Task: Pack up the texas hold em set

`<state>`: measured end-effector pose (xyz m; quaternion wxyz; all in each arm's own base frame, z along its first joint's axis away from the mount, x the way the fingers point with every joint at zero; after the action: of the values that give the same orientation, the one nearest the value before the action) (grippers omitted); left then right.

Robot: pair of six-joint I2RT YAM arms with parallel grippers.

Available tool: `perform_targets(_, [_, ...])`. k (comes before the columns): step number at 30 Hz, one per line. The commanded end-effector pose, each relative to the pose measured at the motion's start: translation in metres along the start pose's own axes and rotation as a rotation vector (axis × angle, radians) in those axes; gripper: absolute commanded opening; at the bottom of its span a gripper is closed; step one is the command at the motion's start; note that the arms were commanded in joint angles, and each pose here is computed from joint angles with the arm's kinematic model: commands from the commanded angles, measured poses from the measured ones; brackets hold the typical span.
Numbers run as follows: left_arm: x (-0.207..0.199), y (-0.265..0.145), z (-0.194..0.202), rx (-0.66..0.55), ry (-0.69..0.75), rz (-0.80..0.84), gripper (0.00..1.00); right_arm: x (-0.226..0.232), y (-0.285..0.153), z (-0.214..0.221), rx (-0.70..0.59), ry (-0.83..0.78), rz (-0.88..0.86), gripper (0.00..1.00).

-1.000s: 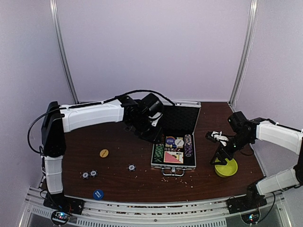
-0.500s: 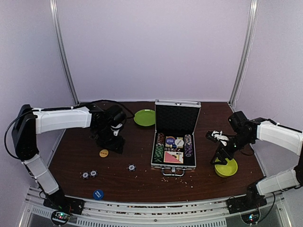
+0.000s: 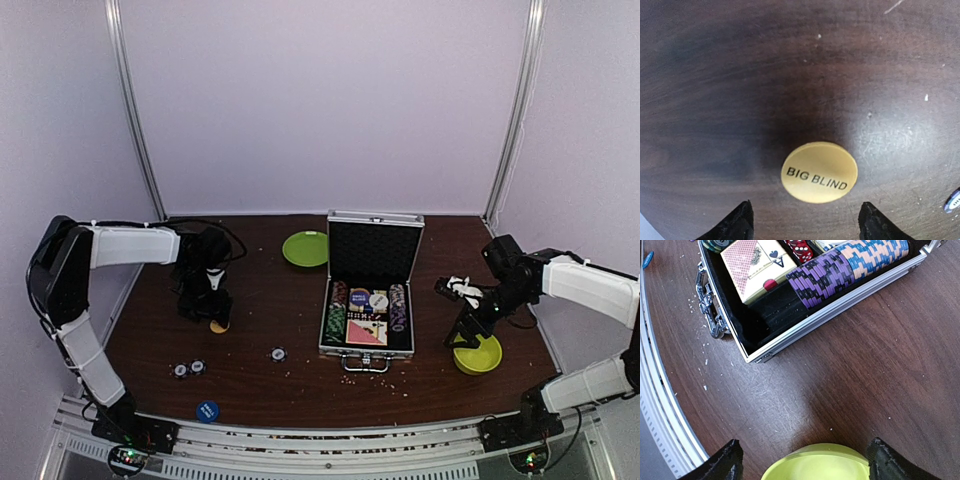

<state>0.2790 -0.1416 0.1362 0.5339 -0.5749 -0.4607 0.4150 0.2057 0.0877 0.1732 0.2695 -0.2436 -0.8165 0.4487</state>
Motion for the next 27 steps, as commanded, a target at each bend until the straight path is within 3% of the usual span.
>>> perform_targets(1, [-0.004, 0.009, -0.012, 0.014, 0.049, 0.058, 0.74, -0.003, -0.004, -0.005, -0.009, -0.004, 0.023, 0.86])
perform_targets(17, [-0.003, 0.025, -0.027, 0.012, 0.052, 0.043, 0.69, -0.004, -0.003, -0.005, -0.005, -0.003, 0.023, 0.86])
perform_targets(27, [-0.004, 0.028, -0.024, 0.028, 0.048, 0.064, 0.60, -0.003, -0.004, -0.005, -0.008, -0.003, 0.023, 0.86])
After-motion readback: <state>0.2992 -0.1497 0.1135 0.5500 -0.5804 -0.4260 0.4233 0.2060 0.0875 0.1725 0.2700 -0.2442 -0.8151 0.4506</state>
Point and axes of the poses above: each gripper's point midway between its finger pads, its own y axis out along the fingers, its own x axis along the line the jaws close on, z = x × y, the point moved 10 cm from there along -y, back along the fingers, and after that the axes turned 5 degrees about y, right-handed, at the moved point
